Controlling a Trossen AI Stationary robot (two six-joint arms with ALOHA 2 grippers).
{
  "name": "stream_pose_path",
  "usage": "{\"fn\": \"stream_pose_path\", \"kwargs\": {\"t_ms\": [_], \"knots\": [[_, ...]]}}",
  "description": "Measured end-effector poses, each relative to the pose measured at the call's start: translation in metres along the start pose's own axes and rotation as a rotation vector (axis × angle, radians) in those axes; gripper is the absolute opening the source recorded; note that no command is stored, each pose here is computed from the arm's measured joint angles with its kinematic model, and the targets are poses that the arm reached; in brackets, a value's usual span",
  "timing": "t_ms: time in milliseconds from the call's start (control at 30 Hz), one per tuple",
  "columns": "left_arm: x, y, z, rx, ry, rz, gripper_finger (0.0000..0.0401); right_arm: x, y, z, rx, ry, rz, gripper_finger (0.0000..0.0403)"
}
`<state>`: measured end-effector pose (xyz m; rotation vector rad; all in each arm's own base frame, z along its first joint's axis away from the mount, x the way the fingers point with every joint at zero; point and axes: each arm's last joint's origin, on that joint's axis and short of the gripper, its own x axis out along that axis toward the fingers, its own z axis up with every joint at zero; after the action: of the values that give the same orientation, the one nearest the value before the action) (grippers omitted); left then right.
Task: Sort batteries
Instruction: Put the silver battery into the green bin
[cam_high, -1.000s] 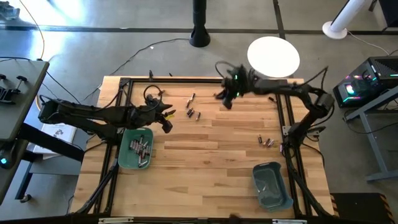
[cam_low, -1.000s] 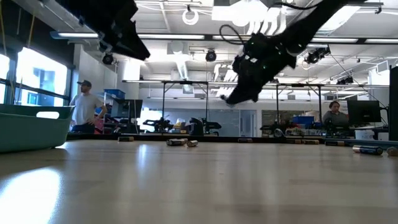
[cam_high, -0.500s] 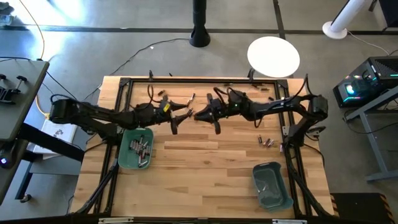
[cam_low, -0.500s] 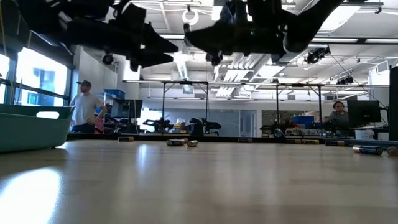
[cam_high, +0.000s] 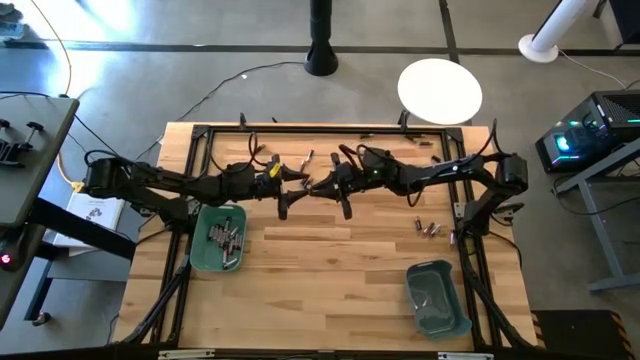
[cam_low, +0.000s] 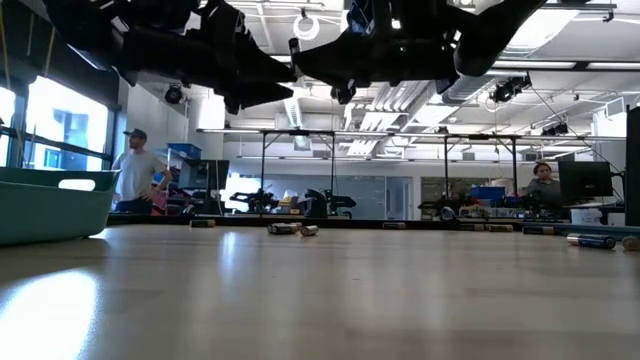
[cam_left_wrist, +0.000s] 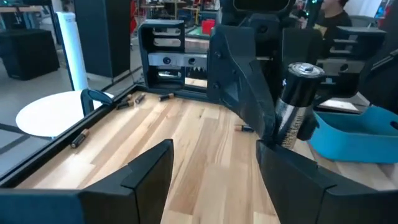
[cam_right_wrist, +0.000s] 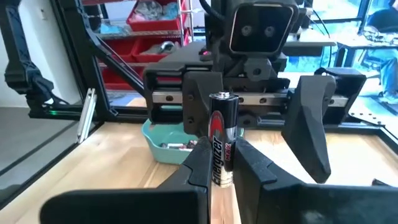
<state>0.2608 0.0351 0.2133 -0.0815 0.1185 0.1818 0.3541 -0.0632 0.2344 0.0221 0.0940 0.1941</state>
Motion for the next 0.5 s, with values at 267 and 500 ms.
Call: {"fn": "stream_pose_path", "kwargs": {"t_ms": [267,500], "knots": [[0.0,0.0,-0.001,0.024,0.019,-0.014,0.0227,-0.016,0.001,0.012,-0.034,0.088,-0.137,0.0021],[0.0,0.004,0.005,0.019,-0.046,0.008,0.0227,-0.004,0.002,-0.006,-0.044,0.132,-0.186,0.0021]]}}
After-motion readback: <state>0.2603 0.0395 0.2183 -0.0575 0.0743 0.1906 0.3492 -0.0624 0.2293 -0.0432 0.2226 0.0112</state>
